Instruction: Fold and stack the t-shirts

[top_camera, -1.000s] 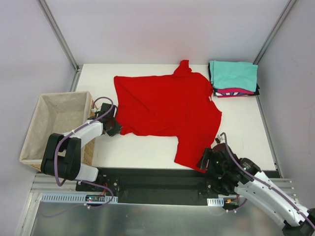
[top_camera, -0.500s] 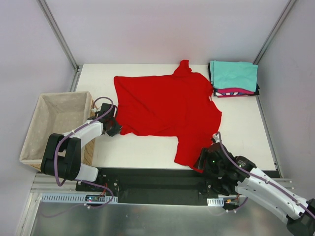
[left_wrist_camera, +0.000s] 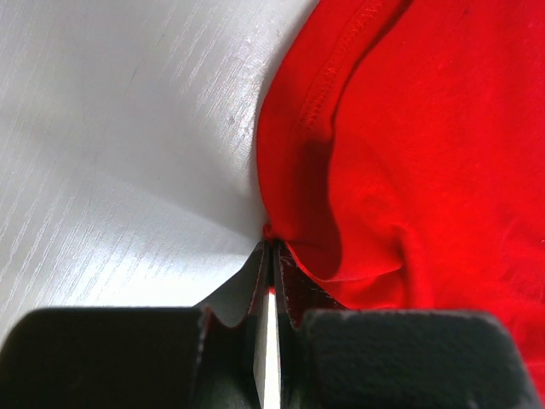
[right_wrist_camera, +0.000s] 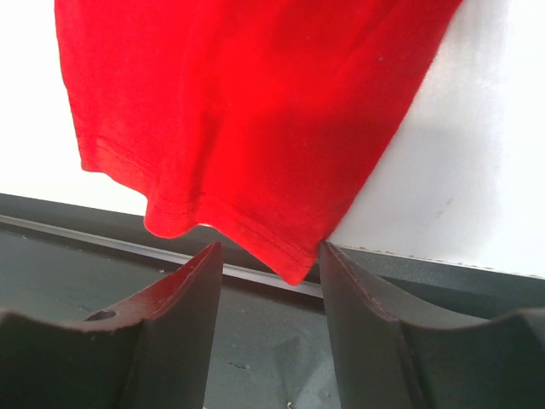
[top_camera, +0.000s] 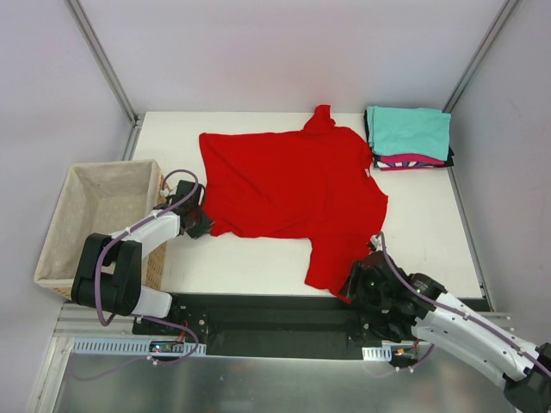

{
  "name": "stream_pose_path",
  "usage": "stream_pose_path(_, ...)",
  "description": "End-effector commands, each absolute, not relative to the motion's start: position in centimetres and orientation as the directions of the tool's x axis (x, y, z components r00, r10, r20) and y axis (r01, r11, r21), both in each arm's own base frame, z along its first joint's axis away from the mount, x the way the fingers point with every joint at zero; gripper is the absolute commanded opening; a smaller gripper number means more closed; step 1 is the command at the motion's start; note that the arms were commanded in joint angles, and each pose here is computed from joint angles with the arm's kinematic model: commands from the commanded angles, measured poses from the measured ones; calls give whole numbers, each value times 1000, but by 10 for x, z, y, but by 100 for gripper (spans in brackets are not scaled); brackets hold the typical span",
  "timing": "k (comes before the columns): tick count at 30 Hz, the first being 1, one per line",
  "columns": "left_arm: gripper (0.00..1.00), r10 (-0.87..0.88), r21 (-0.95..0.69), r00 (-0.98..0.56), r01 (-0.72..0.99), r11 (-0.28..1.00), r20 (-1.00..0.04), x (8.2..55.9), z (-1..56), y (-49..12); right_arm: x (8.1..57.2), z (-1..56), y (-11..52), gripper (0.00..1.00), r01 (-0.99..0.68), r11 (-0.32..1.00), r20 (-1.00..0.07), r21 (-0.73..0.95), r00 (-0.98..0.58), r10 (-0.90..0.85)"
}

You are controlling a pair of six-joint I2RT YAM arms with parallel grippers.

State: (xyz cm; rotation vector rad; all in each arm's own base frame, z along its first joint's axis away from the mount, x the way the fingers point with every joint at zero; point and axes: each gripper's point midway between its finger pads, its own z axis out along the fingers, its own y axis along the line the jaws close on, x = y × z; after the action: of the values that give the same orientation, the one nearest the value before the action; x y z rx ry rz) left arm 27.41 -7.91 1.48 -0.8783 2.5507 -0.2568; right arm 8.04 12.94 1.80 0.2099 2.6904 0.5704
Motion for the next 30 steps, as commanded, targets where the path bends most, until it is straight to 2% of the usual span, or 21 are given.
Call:
stream_pose_path(1, 0, -611, -247, -743, -560, 791, -274, 248, -1, -75, 78, 9, 130, 52, 87, 915, -315, 395, -923, 223)
stream_pose_path(8, 0, -608, -244, -745, -558, 793, -274, 249, -1, -74, 75, 6, 136, 59, 71, 923, -305, 378, -932, 197)
stream_pose_path(13, 0, -610, -244, -744, -560, 792, -275, 249, -1, -74, 75, 8, 135, 56, 70, 928, -319, 366, -927, 195)
stream_pose_path(21, 0, -607, -244, -745, -557, 794, -276, 248, -1, -74, 77, 11, 131, 34, 72, 937, -335, 342, -922, 193)
stream_pose_path(24, 0, -607, -244, -745, -557, 794, -276, 248, -1, -74, 78, 12, 129, 18, 74, 941, -337, 331, -922, 191)
stream_pose_path(25, 0, -608, -246, -744, -556, 794, -278, 248, 0, -74, 79, 13, 129, 16, 76, 941, -340, 330, -920, 193)
stream_pose_path(27, 0, -606, -247, -744, -555, 795, -279, 249, 0, -74, 80, 14, 127, 3, 77, 945, -346, 317, -919, 191)
stream_pose_path(30, 0, -604, -255, -745, -549, 796, -283, 250, 3, -75, 82, 18, 126, 1, 68, 951, -356, 303, -917, 180)
